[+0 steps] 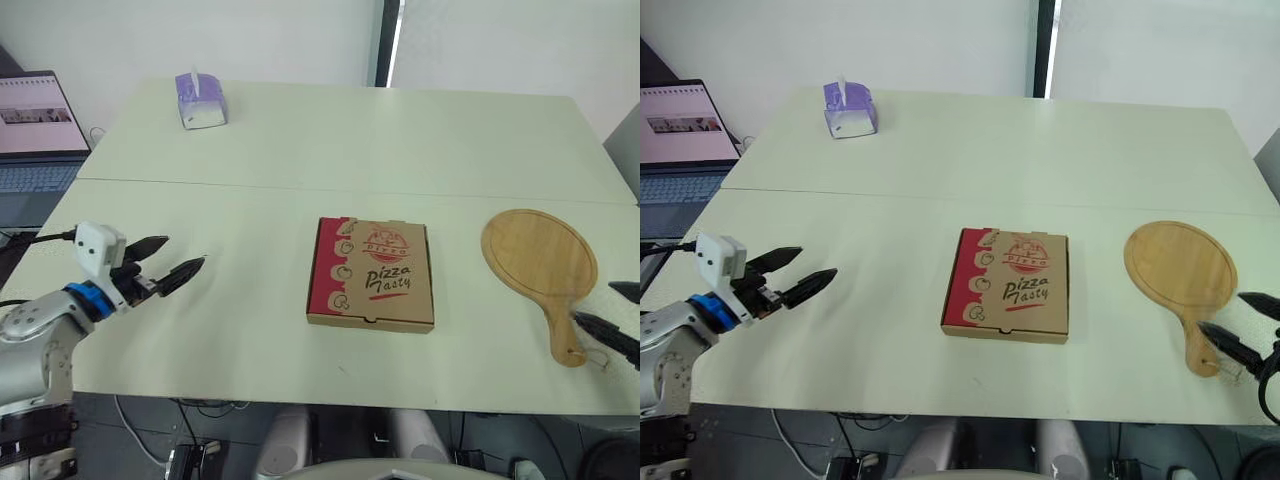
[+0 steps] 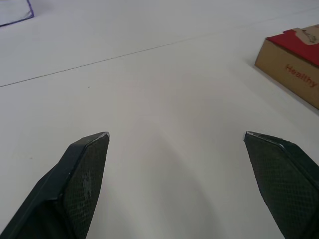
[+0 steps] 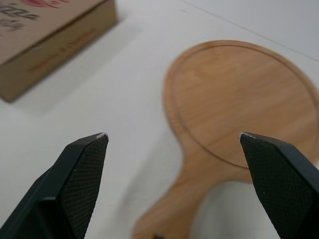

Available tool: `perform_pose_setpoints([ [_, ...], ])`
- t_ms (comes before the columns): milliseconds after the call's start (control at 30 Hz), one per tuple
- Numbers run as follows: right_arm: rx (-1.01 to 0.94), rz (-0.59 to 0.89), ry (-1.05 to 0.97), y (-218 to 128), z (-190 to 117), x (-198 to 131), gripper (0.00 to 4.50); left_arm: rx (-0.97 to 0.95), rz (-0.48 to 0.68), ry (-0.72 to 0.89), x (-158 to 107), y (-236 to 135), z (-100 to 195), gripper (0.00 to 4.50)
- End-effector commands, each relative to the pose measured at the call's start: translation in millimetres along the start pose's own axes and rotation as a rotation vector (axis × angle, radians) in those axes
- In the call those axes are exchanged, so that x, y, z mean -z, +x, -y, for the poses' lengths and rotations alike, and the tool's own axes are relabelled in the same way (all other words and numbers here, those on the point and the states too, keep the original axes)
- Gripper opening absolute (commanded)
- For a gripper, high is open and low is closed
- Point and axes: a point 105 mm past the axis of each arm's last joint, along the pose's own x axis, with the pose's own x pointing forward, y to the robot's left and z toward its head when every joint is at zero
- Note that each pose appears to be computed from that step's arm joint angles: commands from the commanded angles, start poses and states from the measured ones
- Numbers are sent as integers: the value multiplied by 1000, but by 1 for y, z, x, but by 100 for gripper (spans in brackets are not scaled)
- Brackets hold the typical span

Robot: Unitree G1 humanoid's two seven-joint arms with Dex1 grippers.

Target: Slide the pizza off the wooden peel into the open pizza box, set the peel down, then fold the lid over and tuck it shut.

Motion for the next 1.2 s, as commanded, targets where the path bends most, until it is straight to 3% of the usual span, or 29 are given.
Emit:
perform_pose_setpoints([
  [33, -304, 17, -149, 14, -66, -18, 450, 189, 88, 90, -22, 2, 38, 447],
  [200, -517, 78, -299, 28, -106, -31, 450, 519, 6, 171, -16, -15, 108, 447],
  [333, -527, 97, -303, 35, -106, -29, 450, 569, 29, 105, -20, -22, 124, 447],
  [467, -479, 117, -278, 42, -89, -32, 450, 486, 57, 130, -27, -14, 102, 447],
  [700, -278, 182, -297, 63, -20, -62, 450, 282, 103, 165, -48, 11, 38, 447],
  [900, -174, 199, -317, 69, 18, -74, 450, 206, 94, 166, -58, 27, 6, 447],
  [1200, 5, 156, -289, 25, 77, -68, 450, 82, 30, 153, -50, 6, -43, 447],
])
